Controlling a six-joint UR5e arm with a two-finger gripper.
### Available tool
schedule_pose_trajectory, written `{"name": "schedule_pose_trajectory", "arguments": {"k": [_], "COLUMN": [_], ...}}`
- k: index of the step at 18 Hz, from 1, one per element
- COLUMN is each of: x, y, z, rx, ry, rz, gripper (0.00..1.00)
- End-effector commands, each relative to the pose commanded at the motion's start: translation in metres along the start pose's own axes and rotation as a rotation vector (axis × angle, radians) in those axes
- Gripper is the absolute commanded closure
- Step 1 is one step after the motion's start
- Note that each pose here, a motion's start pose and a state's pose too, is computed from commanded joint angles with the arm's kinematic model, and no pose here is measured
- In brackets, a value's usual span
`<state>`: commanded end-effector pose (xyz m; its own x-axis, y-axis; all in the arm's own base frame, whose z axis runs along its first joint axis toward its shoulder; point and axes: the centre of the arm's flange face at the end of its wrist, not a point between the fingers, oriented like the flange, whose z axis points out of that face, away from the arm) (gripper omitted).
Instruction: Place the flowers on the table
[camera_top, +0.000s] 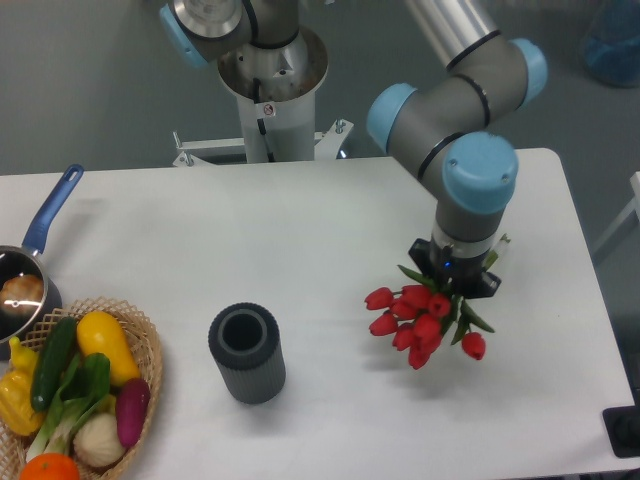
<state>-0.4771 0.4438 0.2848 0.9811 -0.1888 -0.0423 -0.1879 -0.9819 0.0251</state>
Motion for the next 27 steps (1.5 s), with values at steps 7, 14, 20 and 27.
{"name": "schedule_pose_trajectory", "arguments": {"k": [7,14,20,27], "x": [0.001,-0.003,-0.010,-0.017], "y": [-0.001,0.001,0.006,0.019], "z": [0.007,0.008,0.007,-0.012], "rx": [0.001,0.010,0.042,0.059], "ry": [0.014,-0.024,-0.116,-0.158], "rz": [0.000,-0.006,-0.040,-0.057], "gripper": [0.43,0.00,0.00,0.00]}}
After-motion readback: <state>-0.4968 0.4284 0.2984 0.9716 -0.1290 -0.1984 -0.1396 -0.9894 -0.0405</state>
